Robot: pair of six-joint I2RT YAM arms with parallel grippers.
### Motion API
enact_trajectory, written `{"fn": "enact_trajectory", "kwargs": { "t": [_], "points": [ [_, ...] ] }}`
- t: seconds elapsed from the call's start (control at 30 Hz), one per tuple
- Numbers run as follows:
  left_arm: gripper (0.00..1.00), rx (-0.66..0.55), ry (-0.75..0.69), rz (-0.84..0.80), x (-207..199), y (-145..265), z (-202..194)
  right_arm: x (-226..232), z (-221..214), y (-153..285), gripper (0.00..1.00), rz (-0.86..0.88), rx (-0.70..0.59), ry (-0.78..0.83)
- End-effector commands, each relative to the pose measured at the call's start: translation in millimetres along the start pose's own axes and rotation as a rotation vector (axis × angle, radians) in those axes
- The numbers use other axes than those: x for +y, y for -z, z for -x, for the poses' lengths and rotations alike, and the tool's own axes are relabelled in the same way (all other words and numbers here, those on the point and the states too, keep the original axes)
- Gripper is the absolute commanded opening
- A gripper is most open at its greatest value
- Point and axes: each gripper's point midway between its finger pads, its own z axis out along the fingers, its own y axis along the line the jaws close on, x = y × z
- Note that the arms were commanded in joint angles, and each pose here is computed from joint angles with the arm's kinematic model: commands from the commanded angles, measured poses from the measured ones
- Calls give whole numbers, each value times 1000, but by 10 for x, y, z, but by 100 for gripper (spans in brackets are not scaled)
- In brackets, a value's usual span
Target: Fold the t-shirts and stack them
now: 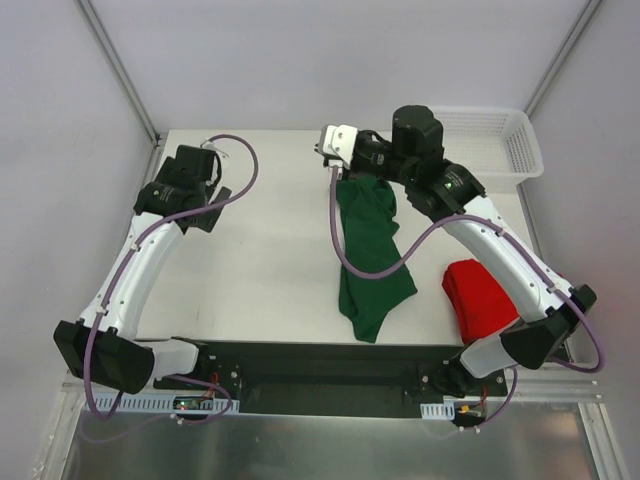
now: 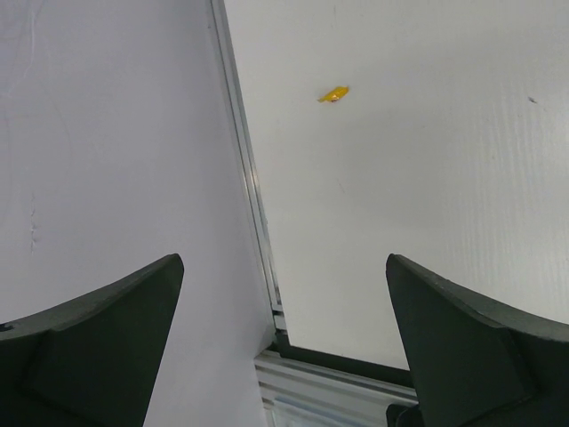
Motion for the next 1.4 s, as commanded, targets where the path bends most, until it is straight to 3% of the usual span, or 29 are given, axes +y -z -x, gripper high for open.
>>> {"fn": "enact_trajectory", "kwargs": {
  "t": [0.0, 0.03, 0.13, 0.17, 0.27, 0.43, 0.6, 0.87, 1.37],
  "points": [
    [99, -78, 64, -36, 9, 178, 56, -253, -123, 81, 12, -153, 96, -22],
    [99, -100, 73, -58, -12, 208, 106, -162, -356, 139, 14, -137, 202, -35],
    [100, -178, 87, -157, -86, 313, 368, -178, -1044, 568, 33, -228, 576, -49],
    [99, -178, 79, -189, -137, 284, 457, -147, -1149, 669, 46, -236, 625, -99],
    [99, -293, 57, -273, -134, 450, 836, -85, -1445, 1008, 66, -251, 727, -222],
    [99, -359, 17, -328, -203, 353, 1473, -55, -2038, 1212, 61, -297, 873, -369],
    [97, -365, 42, -459, -587, 112, 1926, 2, -2418, 1145, 56, -309, 907, -538],
    [97, -179, 194, -706, -1297, -385, 1889, 209, -2804, 646, 53, -154, 871, -658],
    [98, -192, 89, -583, -910, -279, 1652, 85, -3822, -76, 57, -154, 884, -688]
  ]
}}
